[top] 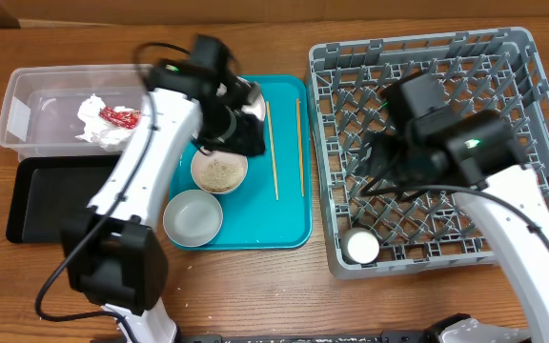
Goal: Sort waste into correct bins and load items into the dishwasher
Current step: 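Grasp the pink rice bowl rim with the left gripper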
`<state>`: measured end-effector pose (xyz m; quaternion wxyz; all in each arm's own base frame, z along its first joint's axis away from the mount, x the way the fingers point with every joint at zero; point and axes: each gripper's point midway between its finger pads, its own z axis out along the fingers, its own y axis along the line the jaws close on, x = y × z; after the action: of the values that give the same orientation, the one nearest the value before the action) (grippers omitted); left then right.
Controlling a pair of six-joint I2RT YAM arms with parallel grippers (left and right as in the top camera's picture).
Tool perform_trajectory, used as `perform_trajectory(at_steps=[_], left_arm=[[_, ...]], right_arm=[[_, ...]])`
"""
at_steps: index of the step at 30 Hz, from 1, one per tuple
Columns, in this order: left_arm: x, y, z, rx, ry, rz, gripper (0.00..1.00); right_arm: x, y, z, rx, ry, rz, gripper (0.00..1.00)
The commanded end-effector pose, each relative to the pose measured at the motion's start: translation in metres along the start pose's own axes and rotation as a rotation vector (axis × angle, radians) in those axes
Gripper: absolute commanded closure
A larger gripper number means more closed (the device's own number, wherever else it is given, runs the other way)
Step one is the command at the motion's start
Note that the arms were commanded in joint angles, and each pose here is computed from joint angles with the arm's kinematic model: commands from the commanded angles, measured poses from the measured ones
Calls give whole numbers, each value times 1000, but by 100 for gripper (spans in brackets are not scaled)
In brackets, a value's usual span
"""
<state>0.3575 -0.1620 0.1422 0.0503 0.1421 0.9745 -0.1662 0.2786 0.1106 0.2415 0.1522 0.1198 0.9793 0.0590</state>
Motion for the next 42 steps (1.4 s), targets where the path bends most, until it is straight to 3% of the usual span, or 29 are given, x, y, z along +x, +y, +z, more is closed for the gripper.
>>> perform_trajectory(at_steps=[1,5,9,13,19,25,28,36,42], left_arm=[[19,37,23,-320,31,-103,39],[26,55,42,-405,14,-183,41],[23,57,61,-372,-24,-187,46],[21,43,84,-261,-43,-140,60],[27,44,98,-252,-45,-128,65],[28,45,99,-254,-46,-128,89],[28,45,99,-254,-45,-128,96],[27,36,91,-218,-24,-132,96],[9,20,51,-212,-30,-130,96]], right_arm=[[-15,-14,-9,14,-41,-13,17],[-16,-17,-8,19,-39,-17,17],[-16,-17,-8,19,-39,-17,17],[-16,-17,-8,19,-38,-17,17],[-16,-17,-8,19,-39,-17,17],[-17,-17,-8,17,-42,-17,17],[-17,-17,-8,17,-43,-17,17],[-18,-17,-8,18,-46,-39,17],[-18,-17,-8,18,-46,-40,17]])
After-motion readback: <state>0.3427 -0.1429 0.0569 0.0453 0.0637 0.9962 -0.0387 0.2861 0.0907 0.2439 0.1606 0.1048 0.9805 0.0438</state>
